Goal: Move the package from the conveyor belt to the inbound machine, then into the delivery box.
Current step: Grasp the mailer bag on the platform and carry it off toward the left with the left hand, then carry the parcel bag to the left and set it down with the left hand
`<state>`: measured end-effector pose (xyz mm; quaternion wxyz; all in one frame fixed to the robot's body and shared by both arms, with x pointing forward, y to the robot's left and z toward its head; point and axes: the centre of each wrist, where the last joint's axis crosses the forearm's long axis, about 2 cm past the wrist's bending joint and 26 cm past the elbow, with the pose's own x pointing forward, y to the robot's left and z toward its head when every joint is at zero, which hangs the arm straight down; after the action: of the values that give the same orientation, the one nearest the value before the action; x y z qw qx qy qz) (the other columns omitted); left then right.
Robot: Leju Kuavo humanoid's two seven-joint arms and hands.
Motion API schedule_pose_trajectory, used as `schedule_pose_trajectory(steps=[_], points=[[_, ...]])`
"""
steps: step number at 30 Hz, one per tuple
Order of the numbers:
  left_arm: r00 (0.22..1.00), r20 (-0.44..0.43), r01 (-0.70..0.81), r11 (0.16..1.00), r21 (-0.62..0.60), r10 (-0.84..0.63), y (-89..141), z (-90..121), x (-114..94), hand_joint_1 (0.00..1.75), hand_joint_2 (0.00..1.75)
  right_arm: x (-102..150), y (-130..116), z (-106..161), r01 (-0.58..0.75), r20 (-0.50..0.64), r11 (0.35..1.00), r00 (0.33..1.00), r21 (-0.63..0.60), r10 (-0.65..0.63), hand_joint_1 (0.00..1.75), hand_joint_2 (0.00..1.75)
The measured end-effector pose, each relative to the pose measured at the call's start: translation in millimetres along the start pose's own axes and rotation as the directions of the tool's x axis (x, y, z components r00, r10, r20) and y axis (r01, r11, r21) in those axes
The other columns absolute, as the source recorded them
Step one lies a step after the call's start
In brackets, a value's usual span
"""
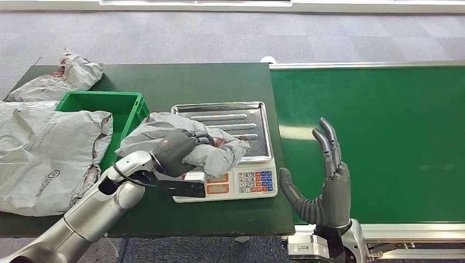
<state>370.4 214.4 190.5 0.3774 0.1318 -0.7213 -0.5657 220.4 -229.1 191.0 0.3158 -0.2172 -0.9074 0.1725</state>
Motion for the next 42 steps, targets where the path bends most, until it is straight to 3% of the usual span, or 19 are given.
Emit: schedule_pose_trajectory(steps=[5, 9, 12, 15, 19, 25, 28, 32, 36, 42], points=[[0.974, -0.01, 0.221, 0.947, 0.232, -0.225, 50.2, 20.4, -2.0, 1.75, 1.75, -0.8, -2.0, 6.6, -0.003, -0.006, 1.0, 1.0, 0.002, 0.003, 0.0, 1.75], [0.887, -0.095, 0.446, 0.786, 0.429, -0.452, 91.0, 38.8, -3.1, 1.75, 1.75, -1.0, -2.5, 8.9, -0.006, -0.009, 1.0, 1.0, 0.001, 0.006, 0.0, 1.75], [0.83, -0.182, 0.534, 0.656, 0.533, -0.527, 134.5, 56.1, -11.2, 1.75, 1.75, -0.9, -2.7, 11.5, -0.008, -0.015, 1.0, 1.0, 0.0, 0.008, 0.0, 1.75], [0.8, -0.236, 0.572, 0.584, 0.576, -0.552, 164.1, 69.9, -16.8, 1.75, 1.75, -0.7, -2.7, 12.4, -0.008, -0.018, 1.0, 1.0, -0.001, 0.008, 0.0, 1.75], [0.76, -0.299, 0.617, 0.498, 0.609, -0.577, 182.8, 83.1, -20.6, 1.75, 1.75, -0.5, -2.4, 13.4, -0.013, -0.025, 1.0, 1.0, 0.01, 0.014, 0.0, 1.75], [0.64, -0.476, 0.737, 0.306, 0.603, -0.604, 212.1, 115.4, -35.5, 1.75, 1.75, 4.5, -2.6, 23.8, -0.028, -0.042, 0.999, 0.999, 0.035, 0.03, 0.0, 1.75], [0.599, -0.584, 0.791, 0.291, 0.538, -0.548, 213.6, 133.0, -54.0, 1.75, 1.75, 9.4, -4.1, 29.9, -0.038, -0.054, 0.998, 0.998, 0.043, 0.041, 0.0, 1.75], [0.561, -0.708, 0.823, 0.377, 0.424, -0.429, 200.5, 157.8, -91.0, 1.75, 1.75, 13.0, -7.4, 34.6, -0.048, -0.07, 0.998, 0.996, 0.044, 0.051, 0.0, 1.75], [0.51, -0.788, 0.813, 0.492, 0.311, -0.344, 168.5, 184.1, -125.0, 1.75, 1.75, 12.9, -8.4, 35.1, -0.039, -0.082, 0.999, 0.996, 0.038, 0.042, 0.0, 1.75], [0.432, -0.861, 0.752, 0.634, 0.181, -0.267, 118.5, 215.9, -154.7, 1.75, 1.75, 11.1, -9.5, 31.3, -0.028, -0.08, 0.999, 0.996, 0.024, 0.03, 0.0, 1.75]])
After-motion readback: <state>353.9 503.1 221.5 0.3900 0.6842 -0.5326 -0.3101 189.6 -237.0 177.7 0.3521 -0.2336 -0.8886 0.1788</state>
